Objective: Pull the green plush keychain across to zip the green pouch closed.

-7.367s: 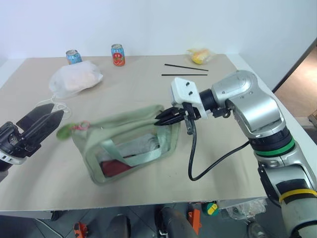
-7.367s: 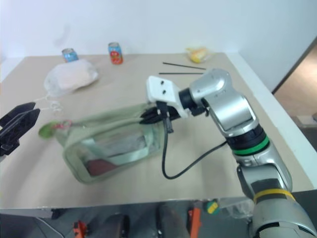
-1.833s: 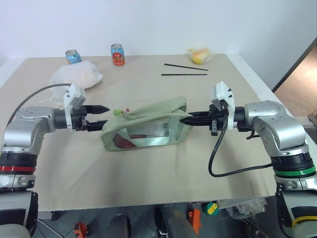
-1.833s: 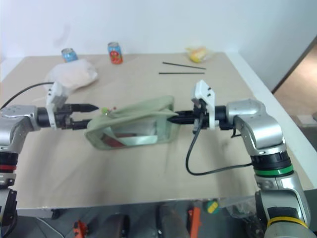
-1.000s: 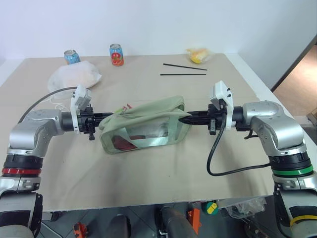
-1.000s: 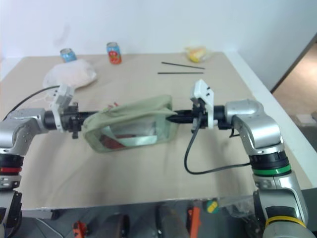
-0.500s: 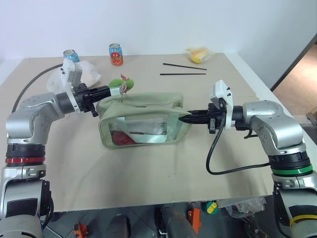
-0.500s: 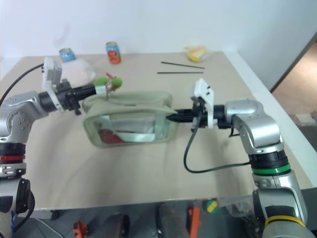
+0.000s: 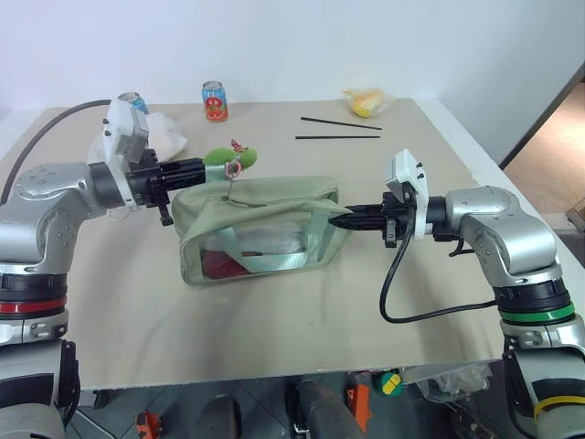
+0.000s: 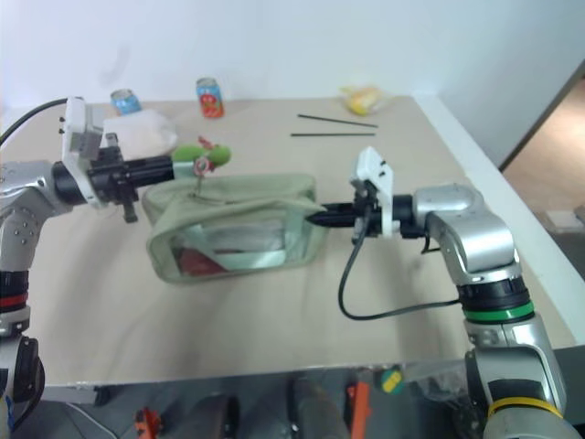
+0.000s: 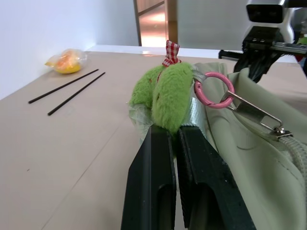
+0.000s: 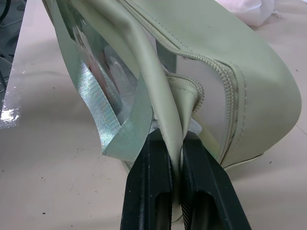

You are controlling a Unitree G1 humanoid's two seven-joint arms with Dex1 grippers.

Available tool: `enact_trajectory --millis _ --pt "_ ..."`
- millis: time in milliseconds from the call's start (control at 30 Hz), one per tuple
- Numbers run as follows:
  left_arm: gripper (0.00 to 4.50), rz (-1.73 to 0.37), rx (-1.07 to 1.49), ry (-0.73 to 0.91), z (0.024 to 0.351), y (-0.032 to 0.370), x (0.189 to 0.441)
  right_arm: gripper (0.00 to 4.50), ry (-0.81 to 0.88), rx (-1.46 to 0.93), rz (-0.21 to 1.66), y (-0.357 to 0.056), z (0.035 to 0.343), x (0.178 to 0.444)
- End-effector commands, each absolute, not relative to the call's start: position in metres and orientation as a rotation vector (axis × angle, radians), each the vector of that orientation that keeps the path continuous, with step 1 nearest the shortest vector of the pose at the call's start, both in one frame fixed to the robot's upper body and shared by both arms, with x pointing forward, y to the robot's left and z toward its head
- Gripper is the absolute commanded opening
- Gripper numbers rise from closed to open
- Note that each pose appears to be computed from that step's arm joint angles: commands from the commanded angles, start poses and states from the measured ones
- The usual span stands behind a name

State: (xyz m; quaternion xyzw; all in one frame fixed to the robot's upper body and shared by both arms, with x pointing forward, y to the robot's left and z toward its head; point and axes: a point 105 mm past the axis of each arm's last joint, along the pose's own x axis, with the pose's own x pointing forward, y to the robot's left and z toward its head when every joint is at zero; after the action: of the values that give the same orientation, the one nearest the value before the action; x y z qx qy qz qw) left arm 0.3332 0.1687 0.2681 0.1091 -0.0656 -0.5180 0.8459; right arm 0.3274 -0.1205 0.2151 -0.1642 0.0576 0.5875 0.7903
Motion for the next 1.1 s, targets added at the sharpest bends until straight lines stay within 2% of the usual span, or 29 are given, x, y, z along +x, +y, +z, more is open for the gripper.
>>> enact_trajectory --millis 33,367,467,500,567,600,667,700,800,967,1100 --pt "0.04 -1.079 0.288 -0.217 0.288 0.171 0.329 0.0 0.085 -0.386 1.28 -0.117 0.227 0.324" --pt "0.04 -1.077 0.25 -0.158 0.269 0.175 0.329 0.0 0.085 -0.398 1.281 -0.118 0.23 0.324" --pt "0.92 -1.021 0.206 -0.127 0.262 0.182 0.336 0.0 0.084 -0.399 1.28 -0.118 0.23 0.325" --pt "1.36 -1.022 0.185 -0.115 0.259 0.183 0.336 0.0 0.084 -0.399 1.28 -0.118 0.23 0.325" --pt "1.92 -1.049 0.154 -0.093 0.254 0.182 0.331 0.0 0.084 -0.4 1.28 -0.118 0.23 0.325" --pt "2.39 -1.056 0.147 -0.086 0.251 0.181 0.33 0.0 0.084 -0.4 1.28 -0.118 0.23 0.325" --pt "2.9 -1.055 0.145 -0.062 0.246 0.183 0.328 0.0 0.082 -0.4 1.28 -0.118 0.23 0.325" --pt "3.37 -1.051 0.153 -0.045 0.242 0.185 0.328 0.0 0.082 -0.4 1.281 -0.118 0.231 0.325" --pt "4.39 -1.059 0.184 0.06 0.224 0.195 0.324 0.0 0.081 -0.402 1.282 -0.117 0.231 0.325" --pt "4.47 -1.09 0.241 0.266 0.193 0.223 0.307 0.0 0.079 -0.406 1.288 -0.117 0.232 0.325" --pt "4.47 -1.055 0.253 0.341 0.189 0.246 0.304 0.0 0.078 -0.409 1.294 -0.116 0.233 0.325"
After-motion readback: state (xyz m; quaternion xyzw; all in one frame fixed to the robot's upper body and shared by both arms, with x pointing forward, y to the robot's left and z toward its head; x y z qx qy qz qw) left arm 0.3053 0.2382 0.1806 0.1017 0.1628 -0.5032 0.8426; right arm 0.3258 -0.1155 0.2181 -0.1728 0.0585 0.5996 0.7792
